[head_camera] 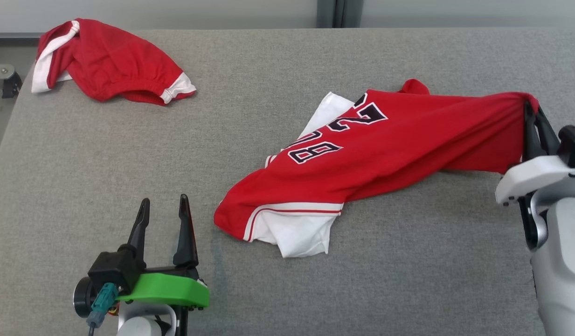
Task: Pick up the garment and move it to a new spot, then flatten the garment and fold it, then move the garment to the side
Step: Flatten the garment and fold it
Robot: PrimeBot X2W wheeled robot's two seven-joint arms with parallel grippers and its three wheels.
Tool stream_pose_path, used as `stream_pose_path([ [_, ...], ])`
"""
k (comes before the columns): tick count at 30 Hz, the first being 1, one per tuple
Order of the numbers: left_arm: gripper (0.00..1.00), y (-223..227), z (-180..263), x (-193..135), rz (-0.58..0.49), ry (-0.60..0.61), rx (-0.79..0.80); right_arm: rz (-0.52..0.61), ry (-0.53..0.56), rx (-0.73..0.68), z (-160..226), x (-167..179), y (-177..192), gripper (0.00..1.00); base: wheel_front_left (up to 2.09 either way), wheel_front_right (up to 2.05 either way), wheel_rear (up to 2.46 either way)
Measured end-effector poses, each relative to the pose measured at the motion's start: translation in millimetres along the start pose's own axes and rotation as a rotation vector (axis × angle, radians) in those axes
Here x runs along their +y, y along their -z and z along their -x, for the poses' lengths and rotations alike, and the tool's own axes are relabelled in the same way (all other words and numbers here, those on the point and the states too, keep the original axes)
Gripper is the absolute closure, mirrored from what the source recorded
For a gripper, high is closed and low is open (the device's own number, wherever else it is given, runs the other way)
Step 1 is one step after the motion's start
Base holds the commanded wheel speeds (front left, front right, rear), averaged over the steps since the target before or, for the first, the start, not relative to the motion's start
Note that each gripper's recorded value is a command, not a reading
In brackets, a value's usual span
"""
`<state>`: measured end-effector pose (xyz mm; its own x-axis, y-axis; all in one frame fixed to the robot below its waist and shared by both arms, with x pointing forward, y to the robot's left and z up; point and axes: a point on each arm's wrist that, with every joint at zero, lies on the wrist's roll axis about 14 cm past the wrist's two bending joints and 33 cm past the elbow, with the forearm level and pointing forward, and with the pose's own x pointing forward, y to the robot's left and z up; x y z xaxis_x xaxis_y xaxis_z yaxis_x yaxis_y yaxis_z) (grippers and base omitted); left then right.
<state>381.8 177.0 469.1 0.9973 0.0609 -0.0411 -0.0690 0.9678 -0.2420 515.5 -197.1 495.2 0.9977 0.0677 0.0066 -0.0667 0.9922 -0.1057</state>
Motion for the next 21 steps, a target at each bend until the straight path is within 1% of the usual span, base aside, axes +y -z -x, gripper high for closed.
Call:
stream_pose_path([
  [4, 0.0, 3.7, -3.2, -3.9, 0.001, 0.012, 0.01, -0.019, 0.014, 0.047, 25.7, -0.9, 24.1, 1.0, 0.0, 0.0, 0.0],
  [10, 0.0, 6.9, -9.2, -8.9, -0.004, 0.03, 0.016, -0.044, 0.029, 0.087, 67.9, 2.3, 44.8, 1.0, 0.0, 0.0, 0.0],
  [16, 0.0, 7.7, -13.1, -16.4, -0.005, 0.056, 0.016, -0.079, 0.057, 0.182, 114.2, 2.6, 73.8, 1.0, 0.0, 0.0, 0.0],
  [21, 0.0, 7.6, -15.9, -21.2, -0.001, 0.072, 0.014, -0.109, 0.068, 0.247, 139.4, 6.2, 91.5, 1.0, 0.0, 0.0, 0.0],
])
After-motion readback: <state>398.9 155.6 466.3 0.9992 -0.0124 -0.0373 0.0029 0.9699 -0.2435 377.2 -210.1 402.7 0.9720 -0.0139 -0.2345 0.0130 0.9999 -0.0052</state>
